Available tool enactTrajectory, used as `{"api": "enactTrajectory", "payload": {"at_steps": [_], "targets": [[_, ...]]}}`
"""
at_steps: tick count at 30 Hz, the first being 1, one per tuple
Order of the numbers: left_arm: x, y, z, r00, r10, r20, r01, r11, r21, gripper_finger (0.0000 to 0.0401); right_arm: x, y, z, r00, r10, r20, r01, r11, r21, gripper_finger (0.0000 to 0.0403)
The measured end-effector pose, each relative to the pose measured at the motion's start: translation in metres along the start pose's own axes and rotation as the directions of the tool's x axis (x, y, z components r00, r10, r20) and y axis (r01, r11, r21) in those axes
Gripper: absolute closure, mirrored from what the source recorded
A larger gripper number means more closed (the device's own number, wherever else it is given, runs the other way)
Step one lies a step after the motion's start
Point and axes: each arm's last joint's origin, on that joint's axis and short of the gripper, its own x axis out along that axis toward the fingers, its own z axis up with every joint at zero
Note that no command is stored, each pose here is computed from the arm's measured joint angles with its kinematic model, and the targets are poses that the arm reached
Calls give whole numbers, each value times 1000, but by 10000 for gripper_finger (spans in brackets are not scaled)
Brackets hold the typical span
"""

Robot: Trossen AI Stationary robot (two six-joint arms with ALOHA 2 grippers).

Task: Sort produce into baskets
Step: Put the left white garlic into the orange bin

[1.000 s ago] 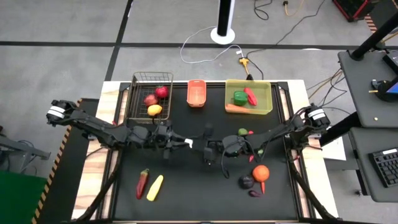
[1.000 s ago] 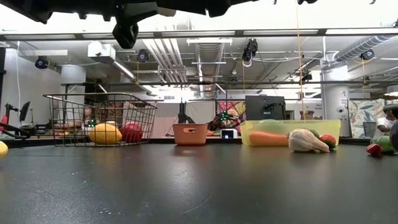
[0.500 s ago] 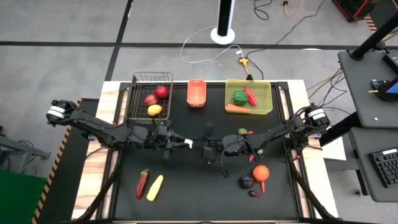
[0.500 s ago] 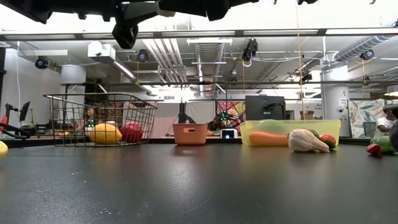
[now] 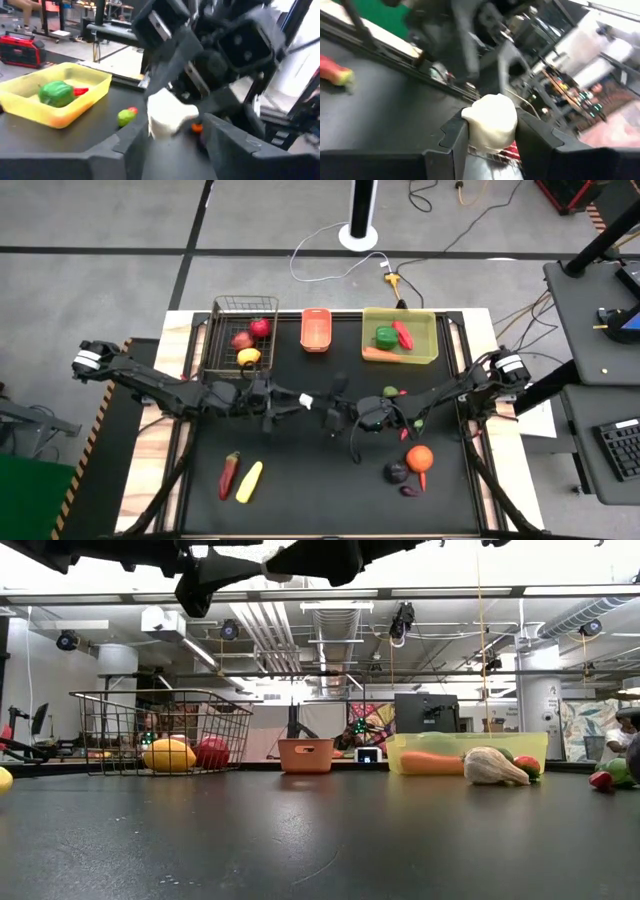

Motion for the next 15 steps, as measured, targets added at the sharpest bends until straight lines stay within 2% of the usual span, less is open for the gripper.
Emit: {"api": "enactTrajectory", "payload": {"at_steps": [5,9,12,15], "targets": [[-8,3,2,999,13,-44,-10,998,57,196,4,-8,-5,999,-26,-46,29,998,63,269],[-17,6,2,995,29,-98,-21,996,82,190,16,-26,-8,990,-23,-138,39,993,116,269],[-24,9,3,989,52,-136,-42,996,78,191,29,-47,-13,973,30,-227,13,983,184,271],[-31,13,1,979,95,-182,-84,994,68,193,41,-76,-19,950,102,-294,-7,951,308,274]]}}
